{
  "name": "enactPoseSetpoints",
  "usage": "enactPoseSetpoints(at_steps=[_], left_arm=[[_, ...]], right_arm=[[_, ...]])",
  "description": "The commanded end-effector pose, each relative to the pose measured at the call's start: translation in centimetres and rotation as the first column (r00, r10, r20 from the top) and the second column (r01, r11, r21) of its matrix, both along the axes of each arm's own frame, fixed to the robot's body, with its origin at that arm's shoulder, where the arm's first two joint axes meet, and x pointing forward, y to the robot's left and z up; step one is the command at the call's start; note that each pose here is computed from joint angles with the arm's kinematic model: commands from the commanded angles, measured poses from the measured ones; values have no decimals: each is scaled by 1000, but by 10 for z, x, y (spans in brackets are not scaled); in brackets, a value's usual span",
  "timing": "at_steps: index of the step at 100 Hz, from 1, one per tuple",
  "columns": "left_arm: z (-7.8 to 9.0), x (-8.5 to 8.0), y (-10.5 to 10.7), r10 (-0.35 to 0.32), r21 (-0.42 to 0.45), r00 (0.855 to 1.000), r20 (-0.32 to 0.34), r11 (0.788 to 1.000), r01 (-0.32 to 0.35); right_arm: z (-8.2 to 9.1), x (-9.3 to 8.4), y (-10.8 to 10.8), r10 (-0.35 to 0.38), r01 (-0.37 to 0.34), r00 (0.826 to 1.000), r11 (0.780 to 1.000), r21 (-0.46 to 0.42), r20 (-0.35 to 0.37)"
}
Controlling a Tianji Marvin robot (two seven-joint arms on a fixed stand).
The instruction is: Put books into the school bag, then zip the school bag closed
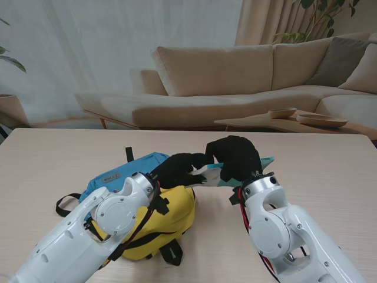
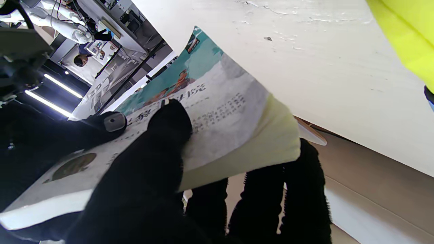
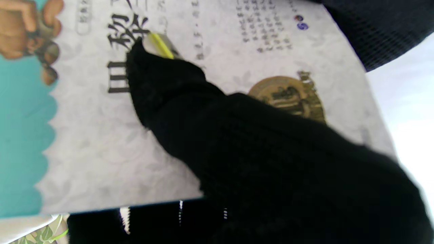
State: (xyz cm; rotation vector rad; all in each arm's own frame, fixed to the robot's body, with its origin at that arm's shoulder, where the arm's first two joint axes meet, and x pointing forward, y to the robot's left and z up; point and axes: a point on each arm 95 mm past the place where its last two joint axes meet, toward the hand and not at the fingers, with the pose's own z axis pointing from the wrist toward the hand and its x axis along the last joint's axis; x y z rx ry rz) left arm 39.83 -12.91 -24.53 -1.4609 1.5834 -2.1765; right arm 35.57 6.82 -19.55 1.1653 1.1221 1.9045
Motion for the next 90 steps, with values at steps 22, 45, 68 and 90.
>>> enactPoseSetpoints(at_steps=[22,45,68,90], left_arm=[[3,-2,6,38,-77,999,2,996,-37],[5,-3,15,92,-135,995,30,987,-87],[7,-5,20,86,-138,995,46,987,-79],[9,-6,24,86,-168,995,47,983,-77]], right_arm=[[-1,-4,2,40,-40,999,999,2,-29],[0,-7,4,64,-64,998,998,14,-16],[1,-6,6,72,-71,997,997,29,-17],[1,-6,7,80,-80,997,996,30,-19]])
